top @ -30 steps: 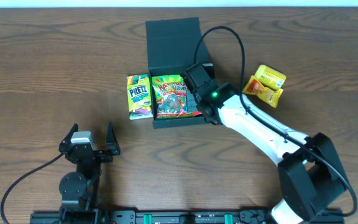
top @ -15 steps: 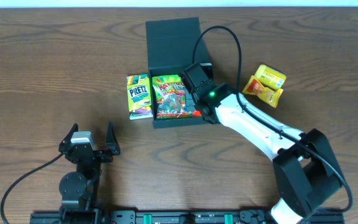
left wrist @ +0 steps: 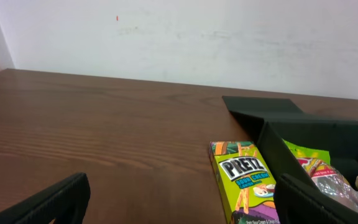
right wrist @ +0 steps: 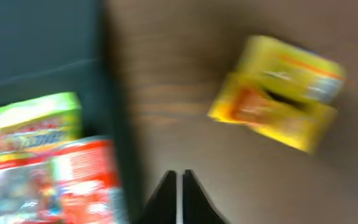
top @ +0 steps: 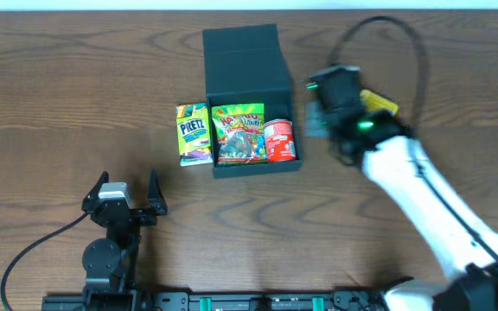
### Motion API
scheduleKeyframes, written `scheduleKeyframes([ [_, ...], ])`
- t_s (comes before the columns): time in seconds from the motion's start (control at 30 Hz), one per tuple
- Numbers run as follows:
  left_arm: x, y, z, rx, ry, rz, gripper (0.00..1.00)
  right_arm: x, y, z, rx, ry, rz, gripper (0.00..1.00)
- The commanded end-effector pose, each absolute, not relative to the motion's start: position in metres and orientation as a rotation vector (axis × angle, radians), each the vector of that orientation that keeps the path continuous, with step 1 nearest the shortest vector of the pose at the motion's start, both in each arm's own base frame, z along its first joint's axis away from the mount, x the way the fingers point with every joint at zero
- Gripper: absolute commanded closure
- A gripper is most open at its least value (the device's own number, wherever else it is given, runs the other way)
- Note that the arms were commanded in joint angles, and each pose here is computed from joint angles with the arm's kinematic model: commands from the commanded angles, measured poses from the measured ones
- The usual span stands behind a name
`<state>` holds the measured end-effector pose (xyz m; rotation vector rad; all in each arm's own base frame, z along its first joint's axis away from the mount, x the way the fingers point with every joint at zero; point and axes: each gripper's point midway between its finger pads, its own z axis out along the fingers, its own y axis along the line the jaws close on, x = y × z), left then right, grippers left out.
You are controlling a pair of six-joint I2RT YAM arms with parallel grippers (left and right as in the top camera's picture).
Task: Pack container
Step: 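Open the right gripper and move it to the yellow canister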
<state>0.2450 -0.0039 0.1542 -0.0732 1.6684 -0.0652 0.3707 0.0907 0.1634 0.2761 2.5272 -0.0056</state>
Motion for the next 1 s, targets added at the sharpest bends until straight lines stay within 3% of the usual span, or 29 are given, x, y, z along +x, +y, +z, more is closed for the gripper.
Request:
scheduleKeyframes([
  [0.0, 0.244, -0.001, 0.135, -0.08, 1.73, -0.048, 0.05, 0.369, 0.044, 0.163, 0.423, 2.552, -0.003, 0.87],
  [0.07, 0.244, -0.001, 0.135, -0.08, 1.73, -0.048, 0.05, 0.367, 0.017, 0.16, 0.48, 2.57, -0.019, 0.83],
  [0.13, 0.244, -0.001, 0.136, -0.08, 1.729, -0.049, 0.05, 0.367, 0.007, 0.155, 0.177, 2.64, -0.018, 0.67],
  [0.23, 0.244, -0.001, 0.136, -0.08, 1.729, -0.049, 0.05, 0.366, 0.008, 0.149, -0.136, 2.667, 0.021, 0.06],
  [0.27, 0.244, -0.001, 0.135, -0.08, 1.73, -0.048, 0.05, 0.367, 0.006, 0.147, -0.192, 2.67, 0.012, 0.01],
  [0.63, 0.244, -0.001, 0.135, -0.08, 1.73, -0.048, 0.05, 0.381, -0.019, 0.084, -1.199, 2.601, -0.234, 0.01],
  [0.73, 0.244, -0.001, 0.135, -0.08, 1.73, -0.048, 0.05, 0.403, -0.043, 0.081, -1.217, 2.568, -0.437, 0.01],
  [0.97, 0.244, -0.001, 0.135, -0.08, 1.73, -0.048, 0.05, 0.425, -0.052, 0.101, -1.121, 2.494, -0.384, 0.01],
])
